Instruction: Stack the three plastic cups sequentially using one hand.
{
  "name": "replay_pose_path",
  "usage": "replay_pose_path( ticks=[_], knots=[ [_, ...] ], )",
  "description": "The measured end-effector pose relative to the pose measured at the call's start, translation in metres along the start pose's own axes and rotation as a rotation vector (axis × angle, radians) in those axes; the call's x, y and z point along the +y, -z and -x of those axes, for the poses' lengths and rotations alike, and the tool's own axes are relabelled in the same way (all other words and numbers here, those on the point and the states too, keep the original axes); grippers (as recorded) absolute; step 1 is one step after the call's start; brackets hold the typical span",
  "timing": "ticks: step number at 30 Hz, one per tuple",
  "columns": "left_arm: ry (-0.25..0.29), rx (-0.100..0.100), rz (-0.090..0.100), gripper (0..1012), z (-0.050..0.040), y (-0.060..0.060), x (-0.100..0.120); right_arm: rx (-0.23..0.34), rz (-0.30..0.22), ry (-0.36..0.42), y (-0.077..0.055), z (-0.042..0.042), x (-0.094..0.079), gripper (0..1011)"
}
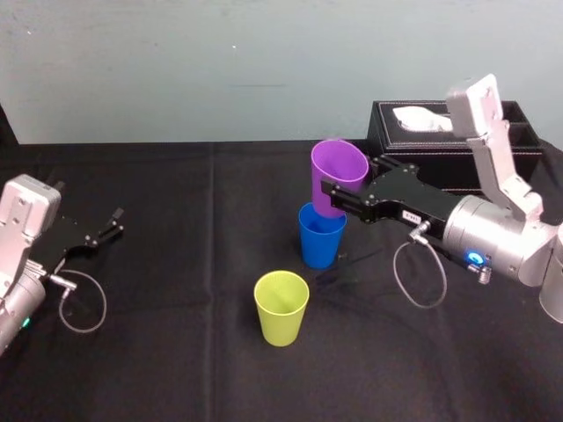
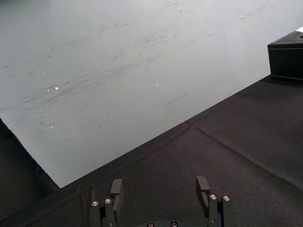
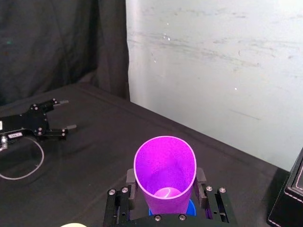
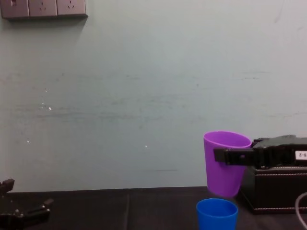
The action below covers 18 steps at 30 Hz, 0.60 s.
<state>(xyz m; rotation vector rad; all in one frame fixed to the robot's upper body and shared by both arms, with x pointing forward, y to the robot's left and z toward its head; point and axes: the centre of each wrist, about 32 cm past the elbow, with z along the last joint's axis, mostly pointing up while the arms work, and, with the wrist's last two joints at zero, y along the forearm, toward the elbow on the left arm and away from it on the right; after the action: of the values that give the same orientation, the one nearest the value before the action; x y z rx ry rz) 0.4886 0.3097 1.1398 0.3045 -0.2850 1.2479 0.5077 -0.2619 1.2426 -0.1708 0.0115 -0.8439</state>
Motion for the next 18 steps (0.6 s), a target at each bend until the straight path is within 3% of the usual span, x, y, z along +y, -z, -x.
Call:
replay_pose_path(
  ticks=[18],
  knots=[
    [0.0, 0.0, 0.0, 1010, 0.0, 0.0, 0.0, 0.009, 0.037, 0.013, 0.011, -0.0036, 0.012, 723]
  ],
)
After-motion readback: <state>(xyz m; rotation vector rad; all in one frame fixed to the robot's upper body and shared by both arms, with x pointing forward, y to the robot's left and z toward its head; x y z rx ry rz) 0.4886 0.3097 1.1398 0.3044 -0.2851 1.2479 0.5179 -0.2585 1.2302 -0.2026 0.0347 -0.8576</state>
